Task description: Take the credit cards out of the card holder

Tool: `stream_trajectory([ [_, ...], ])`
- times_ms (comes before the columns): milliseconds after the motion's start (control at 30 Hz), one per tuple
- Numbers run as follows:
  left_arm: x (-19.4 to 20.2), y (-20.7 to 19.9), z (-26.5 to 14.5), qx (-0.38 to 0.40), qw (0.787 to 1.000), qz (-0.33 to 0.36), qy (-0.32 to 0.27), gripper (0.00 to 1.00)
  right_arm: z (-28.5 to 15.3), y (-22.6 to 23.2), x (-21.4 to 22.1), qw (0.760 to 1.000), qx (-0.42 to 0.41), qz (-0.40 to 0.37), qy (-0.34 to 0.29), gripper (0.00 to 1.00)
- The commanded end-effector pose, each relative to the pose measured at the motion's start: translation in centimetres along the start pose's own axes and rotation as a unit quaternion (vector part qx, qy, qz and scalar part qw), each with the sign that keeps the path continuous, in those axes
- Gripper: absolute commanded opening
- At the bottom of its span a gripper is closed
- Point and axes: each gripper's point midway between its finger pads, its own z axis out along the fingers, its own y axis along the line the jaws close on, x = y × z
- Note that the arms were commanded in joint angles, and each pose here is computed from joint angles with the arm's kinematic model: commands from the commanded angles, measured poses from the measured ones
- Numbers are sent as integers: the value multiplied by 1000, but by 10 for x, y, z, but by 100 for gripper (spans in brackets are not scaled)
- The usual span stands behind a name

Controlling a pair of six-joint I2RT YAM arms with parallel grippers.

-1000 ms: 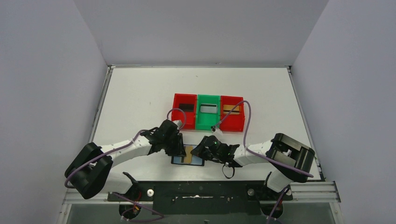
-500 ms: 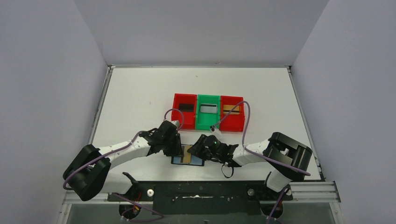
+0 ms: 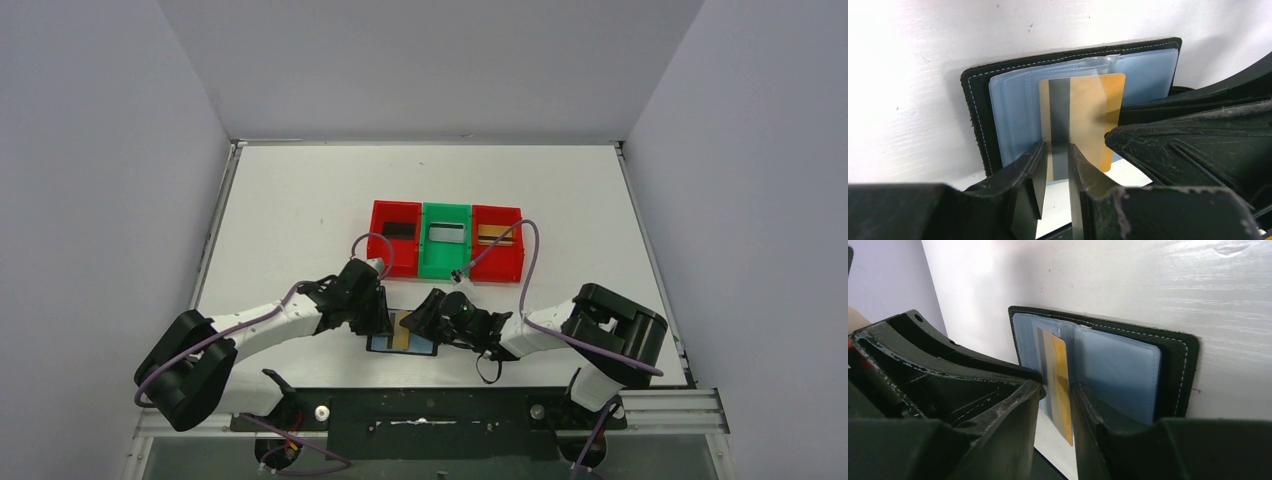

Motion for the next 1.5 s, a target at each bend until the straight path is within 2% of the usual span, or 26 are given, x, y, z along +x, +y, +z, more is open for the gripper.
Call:
stream_trajectory([
  [0, 2, 1, -2, 3, 1000, 2, -3, 22, 2, 18, -1, 999, -45, 1, -4, 28],
  [133, 1, 2, -3, 2, 1000, 3, -6, 22, 2, 18, -1, 999, -48, 4, -6, 15],
  [433, -2, 2, -5, 0, 1000, 3, -15, 22, -14, 2, -13, 999, -24, 11, -39, 6],
  [600, 0, 3, -3, -1, 1000, 5, -9, 21, -16, 7, -14, 998, -40, 16, -35, 8],
  [767, -3, -1, -4, 4, 1000, 7, -14, 21, -8, 13, -9, 999, -44, 9, -20, 23],
  [867, -5, -2, -6, 5, 1000, 7, -16, 21, -6, 17, -7, 998, -53, 8, -15, 29],
  [1067, -5, -2, -6, 4, 1000, 7, -16, 21, -6, 12, -5, 998, -52, 13, -13, 24],
  [1400, -5, 0, -5, 2, 1000, 7, -17, 21, -11, 16, -3, 997, -69, 20, -12, 23],
  [1467, -5, -1, -6, 1, 1000, 7, -16, 21, -11, 14, -3, 997, -67, 23, -12, 20],
])
